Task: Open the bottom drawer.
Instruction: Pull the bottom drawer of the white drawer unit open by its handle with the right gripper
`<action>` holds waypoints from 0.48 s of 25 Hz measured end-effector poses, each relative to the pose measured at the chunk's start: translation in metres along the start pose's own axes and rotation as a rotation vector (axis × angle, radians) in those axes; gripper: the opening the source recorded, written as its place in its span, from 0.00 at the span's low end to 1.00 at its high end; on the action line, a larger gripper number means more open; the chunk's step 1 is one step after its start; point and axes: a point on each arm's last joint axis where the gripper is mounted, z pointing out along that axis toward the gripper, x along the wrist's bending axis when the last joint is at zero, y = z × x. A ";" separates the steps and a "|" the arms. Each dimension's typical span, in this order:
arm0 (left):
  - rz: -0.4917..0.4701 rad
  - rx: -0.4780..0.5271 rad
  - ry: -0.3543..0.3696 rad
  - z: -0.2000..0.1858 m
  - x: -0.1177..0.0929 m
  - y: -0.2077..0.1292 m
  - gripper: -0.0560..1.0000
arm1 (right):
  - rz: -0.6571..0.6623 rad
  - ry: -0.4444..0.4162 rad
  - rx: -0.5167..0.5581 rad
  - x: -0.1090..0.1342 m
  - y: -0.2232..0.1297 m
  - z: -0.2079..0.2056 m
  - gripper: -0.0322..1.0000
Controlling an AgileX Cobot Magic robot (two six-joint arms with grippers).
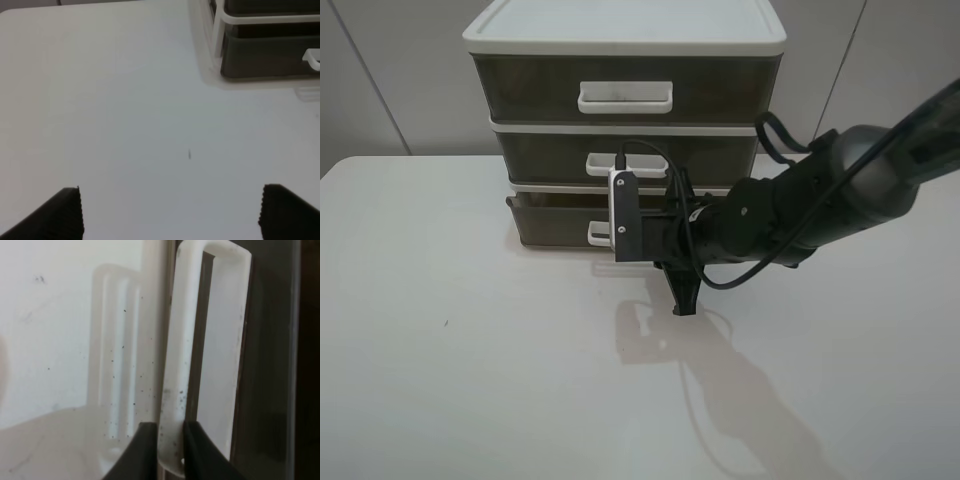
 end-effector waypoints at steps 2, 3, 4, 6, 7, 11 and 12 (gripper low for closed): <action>0.000 0.000 0.000 0.000 0.000 0.000 0.73 | 0.000 0.000 0.000 0.000 0.000 0.000 0.06; 0.000 0.000 0.000 0.000 0.000 0.000 0.73 | 0.000 0.000 0.000 0.000 0.000 0.000 0.06; 0.000 0.000 0.000 0.000 0.000 0.000 0.73 | 0.002 0.000 0.000 0.000 0.000 0.000 0.06; 0.000 0.000 0.000 0.000 0.000 0.000 0.73 | 0.012 0.000 0.002 0.000 0.000 0.000 0.06; 0.000 0.000 0.000 0.000 0.000 0.000 0.73 | 0.015 0.002 0.003 0.000 0.000 0.000 0.06; 0.000 0.000 0.000 0.000 0.000 0.000 0.73 | 0.023 0.017 -0.003 0.000 0.001 -0.002 0.06; 0.000 0.000 0.000 0.000 0.000 0.000 0.73 | 0.027 0.023 -0.007 0.000 0.001 -0.003 0.06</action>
